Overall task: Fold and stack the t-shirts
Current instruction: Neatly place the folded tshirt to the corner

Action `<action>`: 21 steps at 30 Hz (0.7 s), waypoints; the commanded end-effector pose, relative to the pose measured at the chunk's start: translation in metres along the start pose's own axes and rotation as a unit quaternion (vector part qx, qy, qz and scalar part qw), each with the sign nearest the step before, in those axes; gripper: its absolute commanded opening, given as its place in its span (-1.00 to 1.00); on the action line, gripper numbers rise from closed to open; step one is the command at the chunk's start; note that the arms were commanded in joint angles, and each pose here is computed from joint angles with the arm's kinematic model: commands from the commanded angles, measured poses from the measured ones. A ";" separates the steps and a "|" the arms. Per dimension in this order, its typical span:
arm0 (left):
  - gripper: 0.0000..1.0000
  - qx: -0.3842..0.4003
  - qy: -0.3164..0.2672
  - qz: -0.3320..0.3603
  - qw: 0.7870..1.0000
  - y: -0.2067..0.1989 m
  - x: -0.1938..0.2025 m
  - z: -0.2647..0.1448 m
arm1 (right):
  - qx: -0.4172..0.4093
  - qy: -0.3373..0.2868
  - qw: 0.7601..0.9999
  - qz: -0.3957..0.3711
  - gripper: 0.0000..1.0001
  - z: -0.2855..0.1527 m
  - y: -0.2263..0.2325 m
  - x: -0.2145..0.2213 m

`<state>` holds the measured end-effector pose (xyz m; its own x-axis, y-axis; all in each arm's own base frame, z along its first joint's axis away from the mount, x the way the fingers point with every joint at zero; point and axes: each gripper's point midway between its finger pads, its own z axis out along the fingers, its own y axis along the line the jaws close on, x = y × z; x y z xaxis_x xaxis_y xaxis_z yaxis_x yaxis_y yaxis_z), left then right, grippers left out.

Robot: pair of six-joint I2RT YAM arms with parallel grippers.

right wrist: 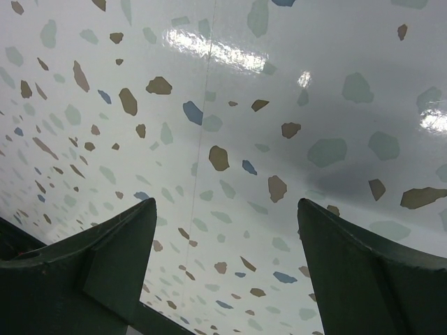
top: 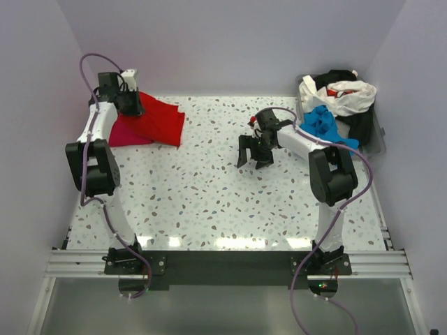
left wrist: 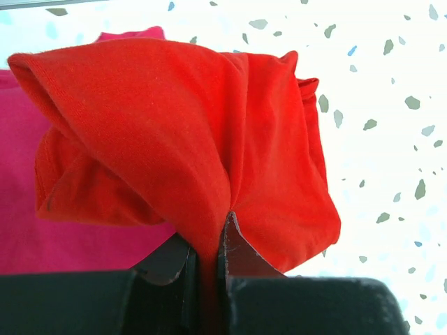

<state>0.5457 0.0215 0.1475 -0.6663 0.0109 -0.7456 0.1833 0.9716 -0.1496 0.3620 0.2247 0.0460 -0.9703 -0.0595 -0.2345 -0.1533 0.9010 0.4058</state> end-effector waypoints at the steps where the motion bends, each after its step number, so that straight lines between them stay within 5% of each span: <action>1: -1.00 0.009 -0.061 0.020 0.998 0.002 -0.045 -0.032 | -0.015 -0.015 1.000 -0.018 0.71 -0.018 0.010 -0.004; 9: -1.00 0.008 -0.093 0.012 0.996 0.022 -0.074 -0.048 | -0.014 -0.004 1.000 -0.015 0.71 -0.014 0.006 0.004; 21: -1.00 -0.007 -0.092 -0.013 0.996 0.064 -0.065 -0.067 | -0.016 0.004 1.000 -0.014 0.71 -0.010 0.005 0.007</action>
<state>0.5518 0.0902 0.2087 -0.5735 -0.0686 -0.8163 0.1342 0.9751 -0.1763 0.3530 0.2213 0.0383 -0.9754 -0.0720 -0.2085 -0.1523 0.9034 0.4007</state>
